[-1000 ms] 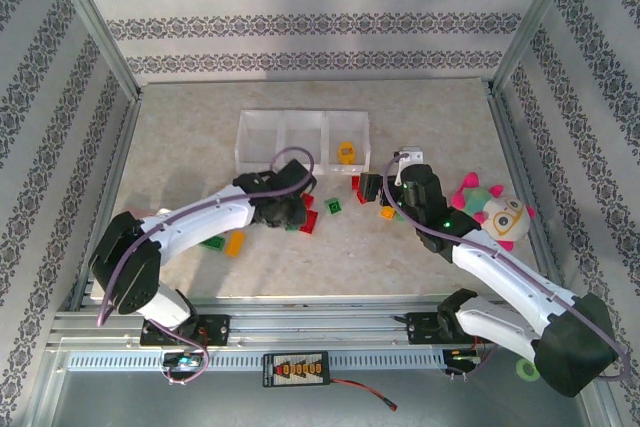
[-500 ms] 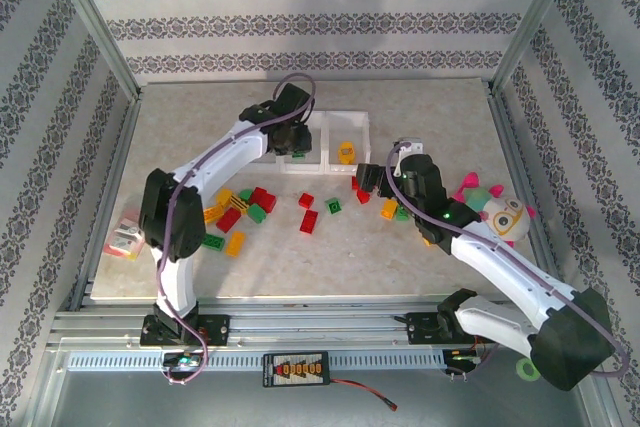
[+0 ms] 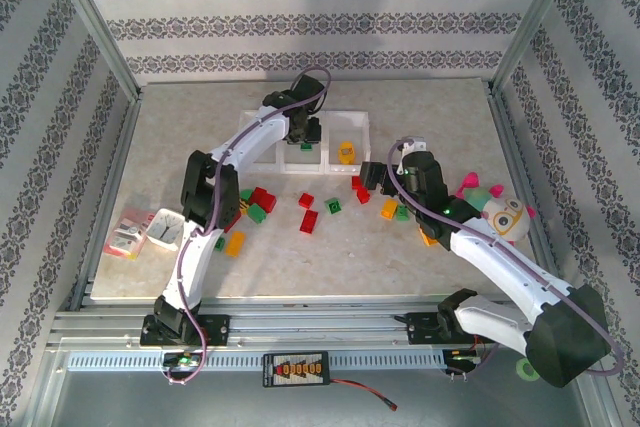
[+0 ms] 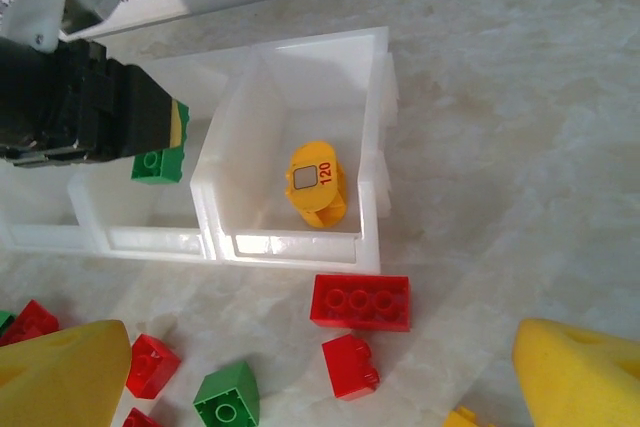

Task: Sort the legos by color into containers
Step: Place the lego in the container, then pick up the lego from the center of the table.

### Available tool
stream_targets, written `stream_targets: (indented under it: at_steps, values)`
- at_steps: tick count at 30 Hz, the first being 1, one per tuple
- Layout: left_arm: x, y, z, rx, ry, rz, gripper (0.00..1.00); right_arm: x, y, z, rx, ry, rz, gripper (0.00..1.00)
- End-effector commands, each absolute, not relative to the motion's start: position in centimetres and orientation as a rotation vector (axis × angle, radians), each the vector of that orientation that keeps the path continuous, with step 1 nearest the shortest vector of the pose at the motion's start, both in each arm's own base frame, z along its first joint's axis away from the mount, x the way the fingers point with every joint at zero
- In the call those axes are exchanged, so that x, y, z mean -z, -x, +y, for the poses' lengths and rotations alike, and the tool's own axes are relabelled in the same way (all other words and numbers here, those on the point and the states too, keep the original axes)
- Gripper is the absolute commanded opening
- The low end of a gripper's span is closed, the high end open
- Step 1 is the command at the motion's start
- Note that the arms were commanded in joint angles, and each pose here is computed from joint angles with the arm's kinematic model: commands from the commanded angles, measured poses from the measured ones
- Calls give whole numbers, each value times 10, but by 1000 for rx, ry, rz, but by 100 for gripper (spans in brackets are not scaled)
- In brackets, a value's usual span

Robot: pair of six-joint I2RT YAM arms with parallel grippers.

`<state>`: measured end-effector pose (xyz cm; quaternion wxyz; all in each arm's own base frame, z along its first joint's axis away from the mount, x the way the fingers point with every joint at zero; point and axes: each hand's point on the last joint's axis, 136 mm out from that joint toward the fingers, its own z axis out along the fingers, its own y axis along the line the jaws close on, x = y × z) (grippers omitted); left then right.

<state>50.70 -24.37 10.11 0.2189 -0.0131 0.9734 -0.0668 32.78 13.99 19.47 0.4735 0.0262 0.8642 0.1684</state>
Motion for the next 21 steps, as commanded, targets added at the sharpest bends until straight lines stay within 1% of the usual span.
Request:
stream_targets:
  at_steps: [1, 3, 8, 13, 17, 18, 21]
  values:
    - [-98, -504, -231, 142, 17, 2739, 32, -195, -328, 136, -430, -99, 2117, 98]
    - [-99, -506, -232, 158, 18, 2735, 37, -194, -329, 134, -431, -102, 2119, 98]
    - [-117, -505, -230, 160, 13, 2710, 57, -195, -330, 131, -430, -113, 2120, 98]
    - [-153, -499, -233, 211, -26, 2646, 76, -186, -330, 124, -398, -142, 2157, 98]
    - [-188, -490, -241, 287, -126, 2551, 96, -170, -326, 114, -332, -170, 2236, 98]
    - [-197, -486, -247, 329, -182, 2513, 99, -164, -325, 111, -311, -175, 2263, 98]
    - [-217, -470, -263, 448, -324, 2389, 99, -148, -322, 109, -276, -174, 2331, 98]
